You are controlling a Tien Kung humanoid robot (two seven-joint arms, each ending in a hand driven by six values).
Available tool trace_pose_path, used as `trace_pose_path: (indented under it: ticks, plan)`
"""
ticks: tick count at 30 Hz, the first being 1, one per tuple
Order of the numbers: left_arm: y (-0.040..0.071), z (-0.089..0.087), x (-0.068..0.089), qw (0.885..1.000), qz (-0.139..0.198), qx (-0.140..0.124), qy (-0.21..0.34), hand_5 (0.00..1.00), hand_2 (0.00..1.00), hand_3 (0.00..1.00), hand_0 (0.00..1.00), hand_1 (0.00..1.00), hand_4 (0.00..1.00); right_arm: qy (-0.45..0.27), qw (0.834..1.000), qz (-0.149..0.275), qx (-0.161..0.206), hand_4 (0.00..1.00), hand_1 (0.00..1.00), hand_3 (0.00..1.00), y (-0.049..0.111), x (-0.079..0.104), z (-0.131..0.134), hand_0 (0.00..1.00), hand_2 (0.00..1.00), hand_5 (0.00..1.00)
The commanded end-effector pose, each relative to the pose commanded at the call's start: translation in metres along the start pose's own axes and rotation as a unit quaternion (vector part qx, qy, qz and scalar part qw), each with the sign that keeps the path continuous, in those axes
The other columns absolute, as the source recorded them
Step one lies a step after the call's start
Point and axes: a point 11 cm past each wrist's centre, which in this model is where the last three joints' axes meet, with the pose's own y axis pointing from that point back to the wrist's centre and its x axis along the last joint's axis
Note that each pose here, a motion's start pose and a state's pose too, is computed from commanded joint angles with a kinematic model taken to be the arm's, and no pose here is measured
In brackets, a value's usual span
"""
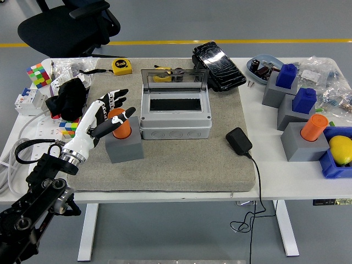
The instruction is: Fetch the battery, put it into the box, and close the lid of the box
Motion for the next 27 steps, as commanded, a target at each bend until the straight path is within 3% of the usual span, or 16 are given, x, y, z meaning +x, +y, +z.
trace_pose_path:
  ticks: [2,3,8,9,14,15,20,21,26,27]
  plan:
    - [0.0,0.0,0.0,1.0,0.002,-0.005,-0.004,0.459,0.905,0.758,0.9,0.885,0.998,0.0,1.0,0.0,0.0,0.94,0.629,0.553,0.0,0.0,0.0,0.569,0.656,0.497]
    - [0.0,0.0,-0.001,1.0,0.002,-0.006,-0.006,0.383,0.866,0.714,0.887,0.865,0.998,0.001,1.0,0.0,0.0,0.939,0.629,0.552,0.0,0.0,0.0,0.569,0.656,0.498]
    - [-0.002,-0.002,0.0,0.999,0.018,-0.012,-0.046,0.383,0.866,0.714,0.887,0.865,0.998,0.003,1.0,0.0,0.0,0.939,0.629,0.552,0.0,0.0,0.0,0.569,0.656,0.498]
    - [-0.001,-0.003,0.001,0.998,0.023,-0.01,-0.05,0.013,0.81,0.619,0.859,0.832,0.998,0.003,1.0,0.0,0.0,0.941,0.629,0.553,0.0,0.0,0.0,0.569,0.657,0.498]
    - [-0.002,-0.007,-0.002,0.998,0.024,-0.006,-0.054,0.013,0.81,0.619,0.859,0.832,0.998,0.004,1.0,0.001,0.0,0.941,0.629,0.553,0.0,0.001,-0.002,0.569,0.657,0.498]
    - [-0.002,-0.008,-0.003,0.998,0.022,-0.006,-0.054,0.002,0.775,0.607,0.815,0.798,0.998,0.005,1.0,0.001,0.0,0.942,0.629,0.553,0.0,0.001,-0.002,0.569,0.657,0.497]
    - [-0.002,-0.009,-0.009,0.999,0.016,-0.006,-0.05,0.002,0.775,0.607,0.815,0.798,0.998,0.006,1.0,0.001,0.0,0.942,0.629,0.553,0.0,0.001,-0.001,0.569,0.657,0.497]
    - [-0.002,-0.009,-0.011,0.999,0.013,-0.005,-0.049,0.002,0.734,0.595,0.744,0.753,0.998,0.006,1.0,0.001,-0.001,0.942,0.629,0.553,0.0,0.001,-0.001,0.569,0.656,0.498]
    - [-0.003,-0.01,-0.016,0.999,0.01,-0.003,-0.046,0.002,0.734,0.595,0.744,0.753,0.998,0.005,1.0,-0.001,-0.001,0.942,0.629,0.553,0.0,-0.001,0.0,0.569,0.656,0.498]
    - [-0.003,-0.01,-0.017,0.999,0.01,-0.002,-0.044,0.002,0.657,0.574,0.696,0.672,0.998,0.005,1.0,-0.001,-0.001,0.943,0.629,0.554,0.0,-0.001,0.001,0.569,0.657,0.498]
